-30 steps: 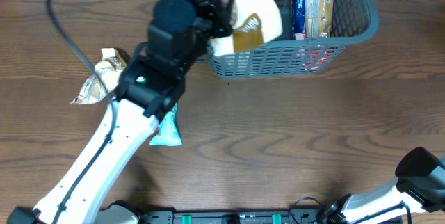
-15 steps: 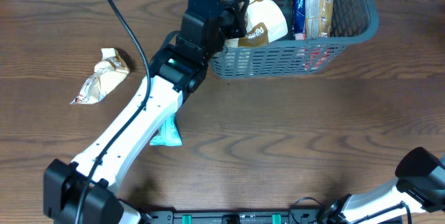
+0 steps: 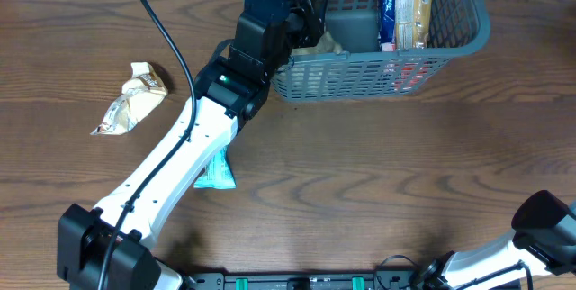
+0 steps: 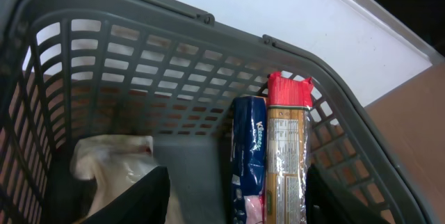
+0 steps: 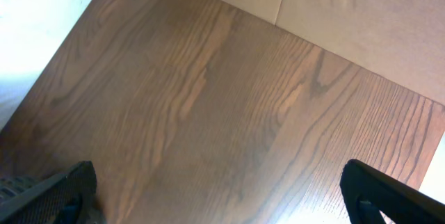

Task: Pack container
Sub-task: 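Carry the mushroom bag into the basket and open the left gripper, then move the left gripper back to the remaining crumpled mushroom bag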

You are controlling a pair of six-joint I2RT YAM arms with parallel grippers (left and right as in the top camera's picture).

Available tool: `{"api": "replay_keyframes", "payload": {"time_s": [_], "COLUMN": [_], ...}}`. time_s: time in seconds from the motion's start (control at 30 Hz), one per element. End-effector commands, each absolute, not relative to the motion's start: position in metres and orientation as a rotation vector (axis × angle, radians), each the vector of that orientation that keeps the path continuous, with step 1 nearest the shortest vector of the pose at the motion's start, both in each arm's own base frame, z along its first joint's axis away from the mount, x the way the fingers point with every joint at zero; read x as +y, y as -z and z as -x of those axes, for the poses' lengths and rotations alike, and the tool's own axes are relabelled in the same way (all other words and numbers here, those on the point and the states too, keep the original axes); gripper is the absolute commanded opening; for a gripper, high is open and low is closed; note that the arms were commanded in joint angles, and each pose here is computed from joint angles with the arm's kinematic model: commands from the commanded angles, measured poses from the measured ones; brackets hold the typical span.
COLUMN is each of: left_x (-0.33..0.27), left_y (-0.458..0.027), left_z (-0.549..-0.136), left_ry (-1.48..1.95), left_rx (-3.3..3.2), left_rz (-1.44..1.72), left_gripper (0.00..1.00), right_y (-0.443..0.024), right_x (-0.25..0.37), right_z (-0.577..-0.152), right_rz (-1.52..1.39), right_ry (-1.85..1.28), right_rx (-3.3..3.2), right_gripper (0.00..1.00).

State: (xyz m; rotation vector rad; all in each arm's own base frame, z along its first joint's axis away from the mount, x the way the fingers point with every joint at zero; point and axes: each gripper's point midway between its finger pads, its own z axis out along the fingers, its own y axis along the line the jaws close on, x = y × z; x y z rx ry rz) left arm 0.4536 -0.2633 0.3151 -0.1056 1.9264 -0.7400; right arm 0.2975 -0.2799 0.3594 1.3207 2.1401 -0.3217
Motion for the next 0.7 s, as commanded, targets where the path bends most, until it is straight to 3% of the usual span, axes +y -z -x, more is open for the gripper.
{"api": "replay_keyframes", "payload": {"time_s": [0.0,0.17,0.33,0.47,0.6,0.67], "left_x": [-0.260,-0.257,-0.235,-0.192,-0.120,-0.082], "left_y": [-0.332,-0.333,-0.358,-0.393,-0.406,-0.405], "left_z": [-0.458,-0.460,-0.457,-0.442,-0.412,-0.393], "left_ry": [0.732,0.711,0.609,0.470,0.229,0.090], "left_rx": [1.886,1.879,1.810,1.742,1.745,1.761], "left_rz": [0.106,0.117,0.121,0.186,0.345,0.423], "left_gripper": [0.53,0.59,0.72,0.76,0.97,0.99], "right_y": [-0.355,-0.355,-0.355,-0.356,-0.357,-0.357], "right_x": [-0.282,-0.282,-0.282,-0.287,-0.294,-0.297], "right_z": [-0.297,-0.296,-0.296,-0.295,-0.289,-0.285], "right_rz": [-1.337,-1.337,-1.338,-1.344,-1.369,-1.380], "right_ry": [0.317,0.317,0.318,0.333,0.341,0.345], "right_rx": [2.149,2.150,2.149,2.133,2.115,2.109], "right_gripper": [0.99,0.99,0.99,0.99,0.99,0.99]}}
